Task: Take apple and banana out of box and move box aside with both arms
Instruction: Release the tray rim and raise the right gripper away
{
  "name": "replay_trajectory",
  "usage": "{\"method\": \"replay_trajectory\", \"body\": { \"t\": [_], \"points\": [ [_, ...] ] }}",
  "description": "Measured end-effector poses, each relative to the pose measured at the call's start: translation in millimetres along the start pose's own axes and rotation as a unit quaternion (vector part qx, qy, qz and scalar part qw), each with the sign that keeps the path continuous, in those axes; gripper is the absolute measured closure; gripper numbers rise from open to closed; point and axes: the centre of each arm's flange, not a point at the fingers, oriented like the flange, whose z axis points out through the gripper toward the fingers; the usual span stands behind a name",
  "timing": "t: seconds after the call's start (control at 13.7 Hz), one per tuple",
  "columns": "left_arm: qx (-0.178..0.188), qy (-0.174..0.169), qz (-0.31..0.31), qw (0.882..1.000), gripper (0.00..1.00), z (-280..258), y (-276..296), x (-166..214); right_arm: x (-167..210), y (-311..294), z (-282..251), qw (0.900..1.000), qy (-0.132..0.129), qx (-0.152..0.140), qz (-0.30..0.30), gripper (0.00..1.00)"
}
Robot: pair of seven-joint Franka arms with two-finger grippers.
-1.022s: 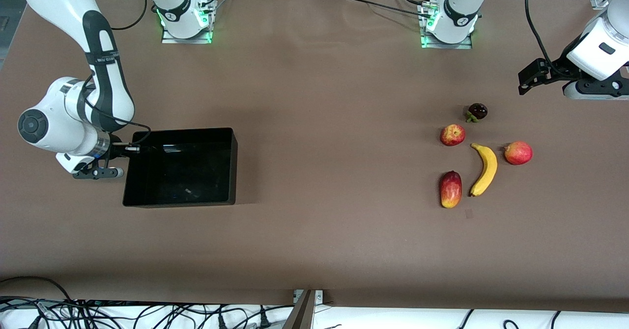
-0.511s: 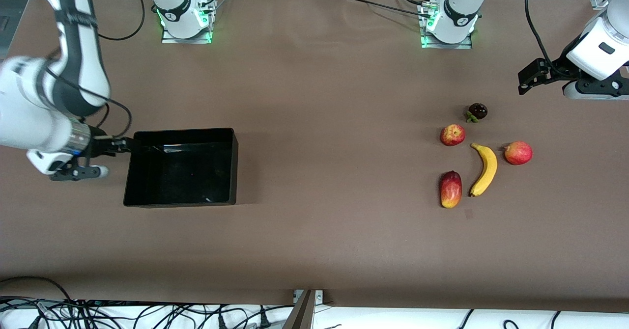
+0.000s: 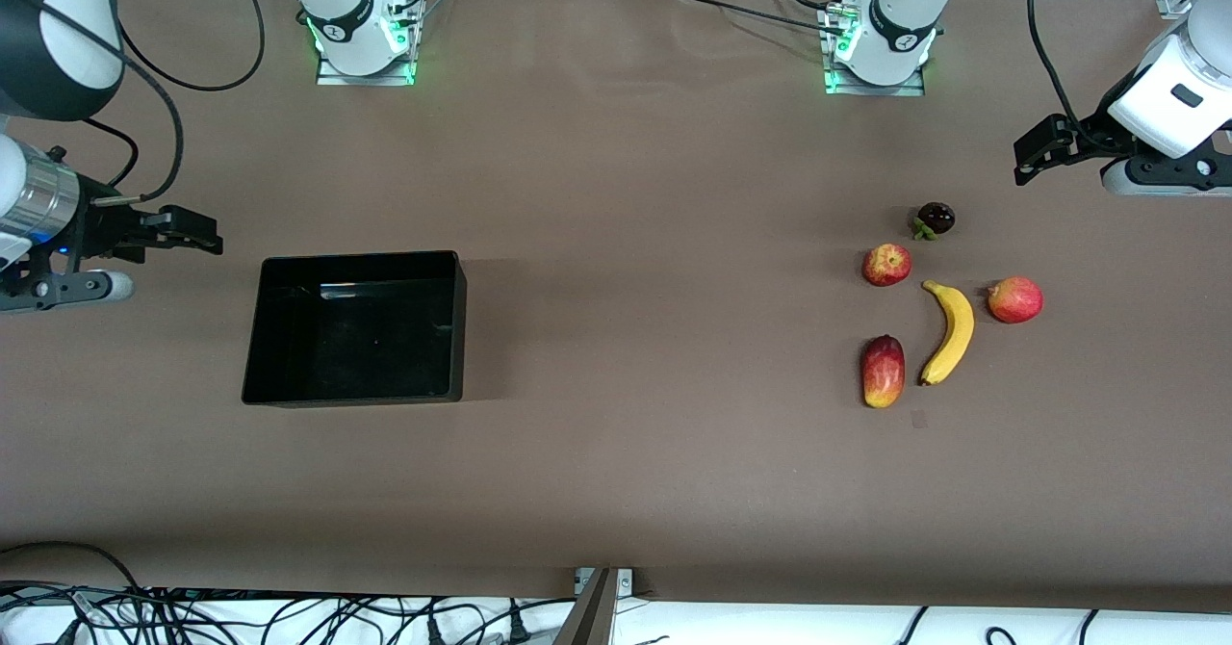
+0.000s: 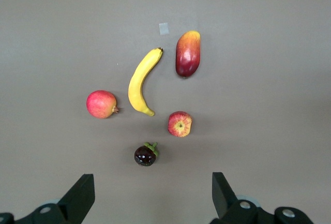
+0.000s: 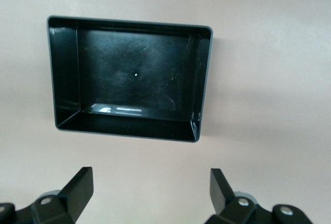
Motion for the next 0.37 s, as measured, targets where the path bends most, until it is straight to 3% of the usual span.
{"method": "replay_trajectory", "body": {
  "t": [0.15, 0.37],
  "points": [
    [0.0, -0.002, 0.0, 1.0, 0.0, 0.8, 0.0, 0.0, -11.2, -8.0, -5.2, 1.0, -0.011, 0.008, 0.005, 0.0],
    [0.0, -0.002, 0.0, 1.0, 0.0, 0.7, 0.0, 0.6, -45.6, -5.9, -20.6, 1.0, -0.007, 0.024, 0.01, 0.0]
  ]
}}
